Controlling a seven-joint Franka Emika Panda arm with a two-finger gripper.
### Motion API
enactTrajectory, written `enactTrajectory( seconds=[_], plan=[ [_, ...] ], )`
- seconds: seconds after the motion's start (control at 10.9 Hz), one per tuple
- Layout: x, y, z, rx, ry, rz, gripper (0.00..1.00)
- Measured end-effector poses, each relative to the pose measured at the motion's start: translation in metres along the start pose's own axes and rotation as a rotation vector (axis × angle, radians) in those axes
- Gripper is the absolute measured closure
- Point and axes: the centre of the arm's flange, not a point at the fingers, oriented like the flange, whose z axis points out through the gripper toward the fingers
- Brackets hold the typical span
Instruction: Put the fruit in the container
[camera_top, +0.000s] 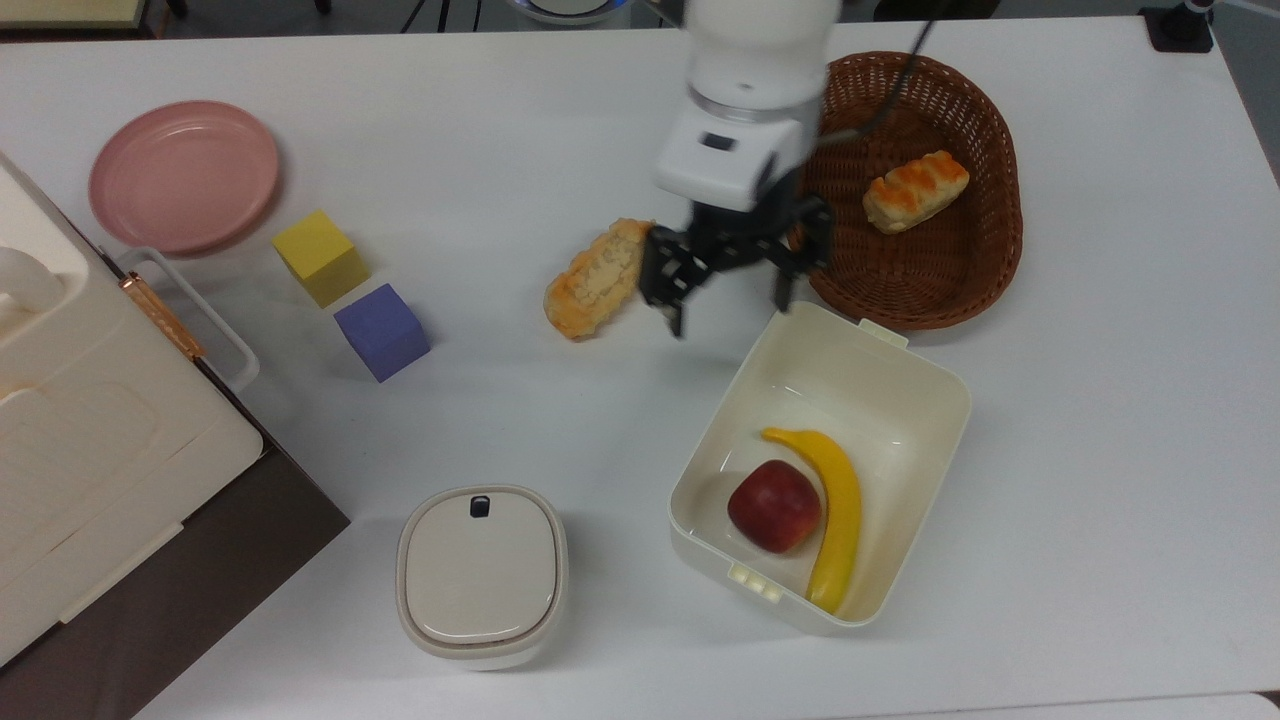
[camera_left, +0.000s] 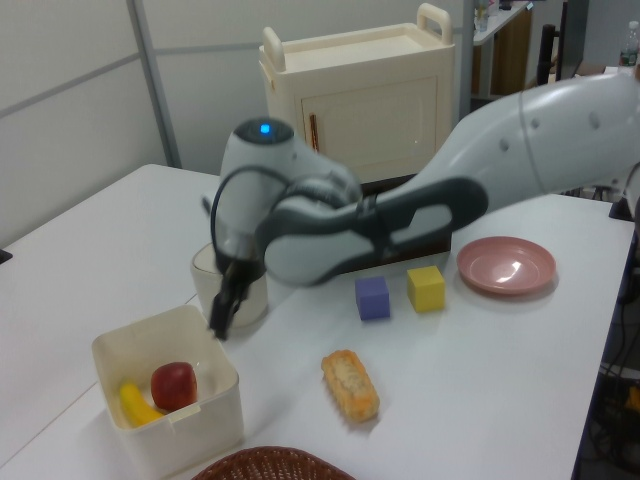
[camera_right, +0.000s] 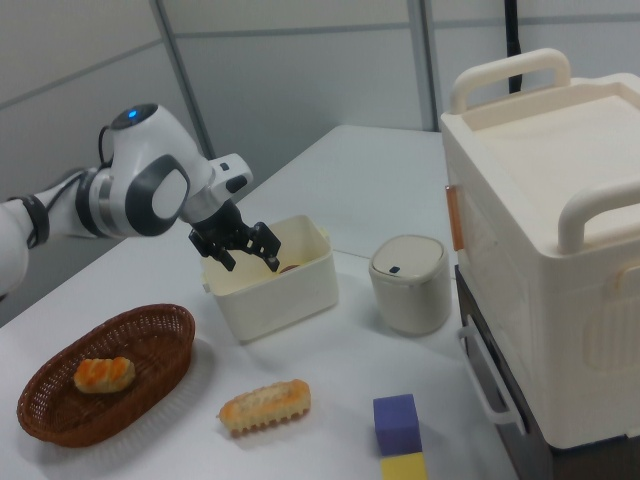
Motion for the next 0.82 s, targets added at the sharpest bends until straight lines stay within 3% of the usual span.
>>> enactTrajectory(
  seconds=[0.37, 0.55, 0.82],
  plan=[
    [-0.058, 0.075, -0.066, -0.020, -0.304, 0.124, 0.00],
    [-0.079, 0.107, -0.095, -0.027, -0.351, 0.186, 0.00],
    [-0.100, 0.153, -0.122, -0.031, -0.350, 0.277, 0.00]
  ],
)
